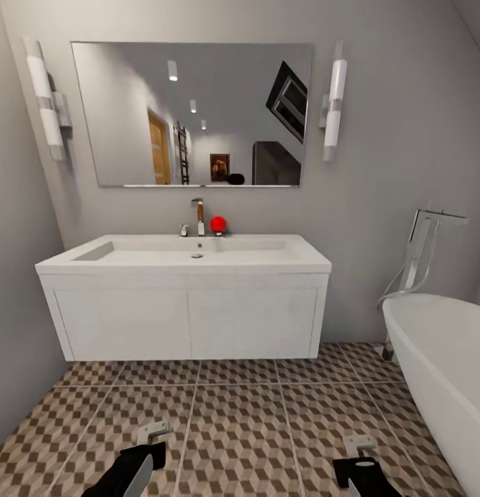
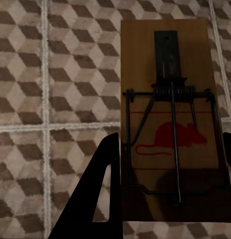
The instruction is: Take the four mousetraps from the cabinet in the bathroom and place them on the bathroom floor. Make sure all four end up on the same floor surface, and ensure that at least two of them are either under or directly next to the same bathroom sink.
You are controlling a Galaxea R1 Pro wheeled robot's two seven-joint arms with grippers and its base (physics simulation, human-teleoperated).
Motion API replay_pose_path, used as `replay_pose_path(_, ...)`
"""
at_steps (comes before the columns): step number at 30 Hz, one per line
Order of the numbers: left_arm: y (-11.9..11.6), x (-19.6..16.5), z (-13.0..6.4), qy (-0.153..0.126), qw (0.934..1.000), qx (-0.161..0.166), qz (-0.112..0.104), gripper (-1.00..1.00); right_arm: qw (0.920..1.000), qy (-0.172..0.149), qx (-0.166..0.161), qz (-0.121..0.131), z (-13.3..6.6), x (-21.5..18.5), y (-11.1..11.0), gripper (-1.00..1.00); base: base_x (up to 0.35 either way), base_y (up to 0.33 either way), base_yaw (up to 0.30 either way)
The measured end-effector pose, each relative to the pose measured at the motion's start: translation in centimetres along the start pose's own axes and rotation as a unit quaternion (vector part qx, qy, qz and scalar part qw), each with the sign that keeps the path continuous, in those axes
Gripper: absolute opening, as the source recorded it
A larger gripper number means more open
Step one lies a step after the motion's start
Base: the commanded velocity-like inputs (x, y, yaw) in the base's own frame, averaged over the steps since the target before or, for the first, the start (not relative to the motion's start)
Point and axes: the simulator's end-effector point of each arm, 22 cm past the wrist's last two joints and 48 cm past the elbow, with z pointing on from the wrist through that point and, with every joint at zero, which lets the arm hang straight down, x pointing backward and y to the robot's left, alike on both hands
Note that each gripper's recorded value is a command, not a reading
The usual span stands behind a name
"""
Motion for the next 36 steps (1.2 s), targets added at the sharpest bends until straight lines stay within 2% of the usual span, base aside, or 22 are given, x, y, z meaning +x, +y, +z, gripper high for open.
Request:
replay_pose_path(17, 0.2, 2.8, 2.6, -0.003, 1.0, 0.0, 0.0, -1.0, 1.0, -0.01, 0.0, -0.001, 2.4, 2.4, 0.7, -1.0, 0.0, 0.0, 0.0)
replay_pose_path(25, 0.2, 4.1, 3.7, -0.003, 1.0, 0.0, 0.003, -1.0, 0.9979, -0.063, 0.013, 0.008, 2.6, -1.1, 0.0, -1.0, 0.0, 0.0, 0.0)
replay_pose_path(30, -0.1, 3.2, 3.9, -0.017, 0.9998, 0.0, 0.011, -1.0, 0.997, -0.075, 0.014, 0.015, 2.9, -1.8, -0.1, -1.0, 0.0, 0.0, 0.0)
replay_pose_path(36, -0.7, 3.8, 4.2, 0.008, 0.9997, 0.002, 0.023, -1.0, 0.998, -0.061, 0.011, 0.013, 3.8, -0.6, 0.4, -1.0, 0.0, 0.0, 0.0)
